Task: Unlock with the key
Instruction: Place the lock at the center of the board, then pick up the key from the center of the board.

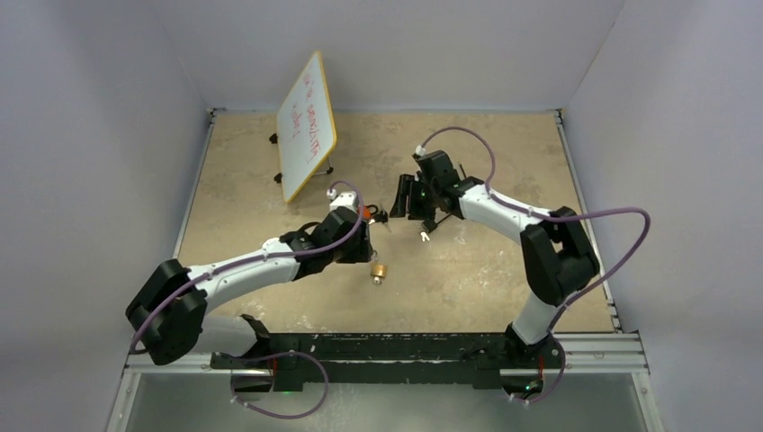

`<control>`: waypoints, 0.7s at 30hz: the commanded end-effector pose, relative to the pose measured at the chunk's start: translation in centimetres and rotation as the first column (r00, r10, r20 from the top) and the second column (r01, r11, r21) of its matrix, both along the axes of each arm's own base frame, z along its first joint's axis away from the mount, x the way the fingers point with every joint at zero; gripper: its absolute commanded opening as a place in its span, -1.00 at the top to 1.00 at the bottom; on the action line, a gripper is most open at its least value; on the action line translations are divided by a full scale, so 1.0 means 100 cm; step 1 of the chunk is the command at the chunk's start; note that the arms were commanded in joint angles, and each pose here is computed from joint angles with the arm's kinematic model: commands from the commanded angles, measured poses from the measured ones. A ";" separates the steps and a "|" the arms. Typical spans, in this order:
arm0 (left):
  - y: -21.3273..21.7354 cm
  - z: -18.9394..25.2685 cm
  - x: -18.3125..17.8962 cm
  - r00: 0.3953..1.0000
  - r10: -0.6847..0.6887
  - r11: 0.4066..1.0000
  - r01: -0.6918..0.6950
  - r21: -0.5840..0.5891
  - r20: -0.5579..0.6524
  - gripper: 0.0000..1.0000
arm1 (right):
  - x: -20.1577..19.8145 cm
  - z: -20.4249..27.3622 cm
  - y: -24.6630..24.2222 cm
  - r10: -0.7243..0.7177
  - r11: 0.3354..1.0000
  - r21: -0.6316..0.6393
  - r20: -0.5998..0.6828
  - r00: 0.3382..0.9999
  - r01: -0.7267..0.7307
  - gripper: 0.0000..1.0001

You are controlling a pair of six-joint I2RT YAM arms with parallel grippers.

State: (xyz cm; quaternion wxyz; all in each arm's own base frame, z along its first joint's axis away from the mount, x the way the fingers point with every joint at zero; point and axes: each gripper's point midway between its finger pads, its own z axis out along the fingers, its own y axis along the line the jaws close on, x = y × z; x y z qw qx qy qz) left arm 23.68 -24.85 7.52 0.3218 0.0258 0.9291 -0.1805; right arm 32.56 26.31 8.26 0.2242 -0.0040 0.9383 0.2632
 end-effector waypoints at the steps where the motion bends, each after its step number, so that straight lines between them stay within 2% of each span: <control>1: 0.025 0.029 0.015 0.982 0.159 0.986 -0.152 -0.071 0.099 -0.08 | 0.026 0.014 0.024 0.121 0.993 -0.010 0.098 0.988 -0.120 -0.17; 5: 0.049 0.070 0.023 0.949 0.240 0.967 -0.216 -0.133 0.205 -0.13 | 0.030 0.001 0.046 0.228 0.971 -0.100 0.096 0.969 -0.219 -0.16; 9: 0.076 0.094 0.031 0.907 0.332 0.941 -0.301 -0.154 0.260 -0.22 | 0.042 -0.016 0.052 0.197 0.959 -0.226 0.086 0.977 -0.173 -0.12; 15: 0.090 0.099 0.036 0.894 0.369 0.928 -0.338 -0.159 0.253 -0.23 | 0.048 -0.032 0.034 0.073 0.925 -0.378 0.087 0.993 -0.035 -0.05; 21: 0.092 0.094 0.040 0.894 0.369 0.928 -0.338 -0.157 0.255 -0.23 | 0.049 -0.044 0.038 0.089 0.922 -0.383 0.075 0.993 -0.054 0.09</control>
